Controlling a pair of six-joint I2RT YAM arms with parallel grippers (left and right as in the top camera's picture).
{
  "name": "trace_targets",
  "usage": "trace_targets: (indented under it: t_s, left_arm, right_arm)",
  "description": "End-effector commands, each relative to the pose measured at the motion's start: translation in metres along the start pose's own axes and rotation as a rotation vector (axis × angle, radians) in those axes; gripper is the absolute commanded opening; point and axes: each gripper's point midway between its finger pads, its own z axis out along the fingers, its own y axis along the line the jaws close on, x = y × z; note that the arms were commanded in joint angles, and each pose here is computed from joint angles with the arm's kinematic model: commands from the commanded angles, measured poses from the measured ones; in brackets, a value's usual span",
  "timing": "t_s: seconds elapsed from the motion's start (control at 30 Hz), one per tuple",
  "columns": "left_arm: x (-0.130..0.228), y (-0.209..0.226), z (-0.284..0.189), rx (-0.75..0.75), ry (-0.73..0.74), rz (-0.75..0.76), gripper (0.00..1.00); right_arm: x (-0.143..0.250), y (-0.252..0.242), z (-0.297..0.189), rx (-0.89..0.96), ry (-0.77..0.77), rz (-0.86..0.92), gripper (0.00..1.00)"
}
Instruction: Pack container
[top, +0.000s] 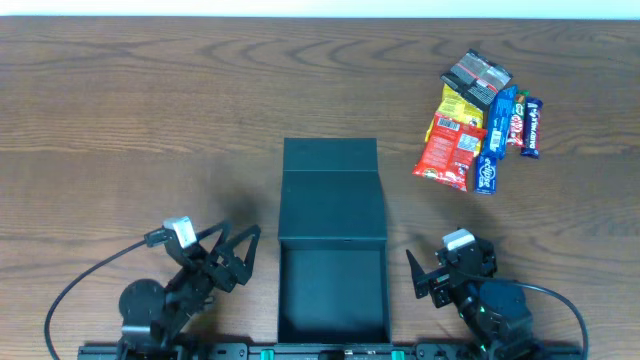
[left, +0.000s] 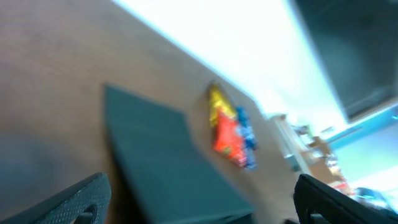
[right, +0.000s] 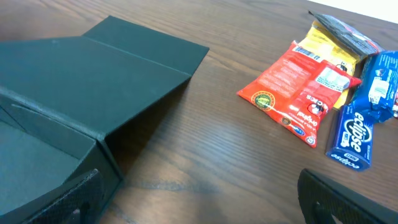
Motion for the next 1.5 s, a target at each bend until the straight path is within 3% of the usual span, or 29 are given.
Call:
trace_targets:
  t_s: [0.0,0.23,0.47,0.53,0.67,0.8,0.83,0.9,0.97,1.07,1.1,1.27,1.47]
  left_arm:
    - [0.001,-0.019,-0.002,0.087,0.028,-0.050,0.96]
    - [-0.005,-0.014,-0.002,-0.081,0.161,0.099,0.96]
    - [-0.021,-0.001,-0.004,-0.401,0.476,0.235,0.96]
    - [-0.005,0.008,-0.003,-0.505,0.624,0.265,0.96]
    - [0.041,0.006,0.009,-0.492,0.832,0.315,0.96]
    - [0.066,0.016,0.017,-0.586,0.913,0.345,0.95]
    - [0.068,0.018,0.017,-0.599,0.921,0.349,0.99]
    - [0.073,0.024,0.018,-0.633,0.941,0.327,0.86]
    - [0.078,0.029,0.020,-0.661,0.950,0.296,0.83]
    - [0.086,0.037,0.022,-0.688,0.962,0.264,0.55]
    - [0.089,0.040,0.024,-0.695,0.967,0.257,0.52]
    - [0.106,0.044,0.026,-0.664,1.011,0.222,0.57]
    - [0.120,0.052,0.015,-0.676,1.053,0.232,0.55]
  right_arm:
    - [0.002,-0.001,0.001,0.006,0.002,0.002,0.99]
    - [0.002,-0.001,0.001,0.006,0.002,0.002,0.99]
    - [0.002,-0.001,0.001,0.006,0.002,0.002,0.99]
    - [0.002,-0.001,0.001,0.006,0.002,0.002,0.99]
    - [0.002,-0.001,0.001,0.006,0.002,0.002,0.99]
    - [0.002,-0.001,0.001,0.006,0.002,0.002,0.99]
    - [0.002,-0.001,0.001,0.006,0.002,0.002,0.99]
    - [0.002,-0.001,0.001,0.006,0.002,0.002,0.99]
    - [0.002,-0.001,0.001,0.006,0.002,0.002,0.99]
    - [0.002,-0.001,0.001,0.006,0.002,0.002,0.99]
    - [0.002,-0.001,0.001,0.006,0.002,0.002,0.99]
    - [0.002,-0.001,0.001,0.006,0.002,0.002,0.99]
    - [0.002,-0.001,0.001,0.006,0.002,0.002,0.99]
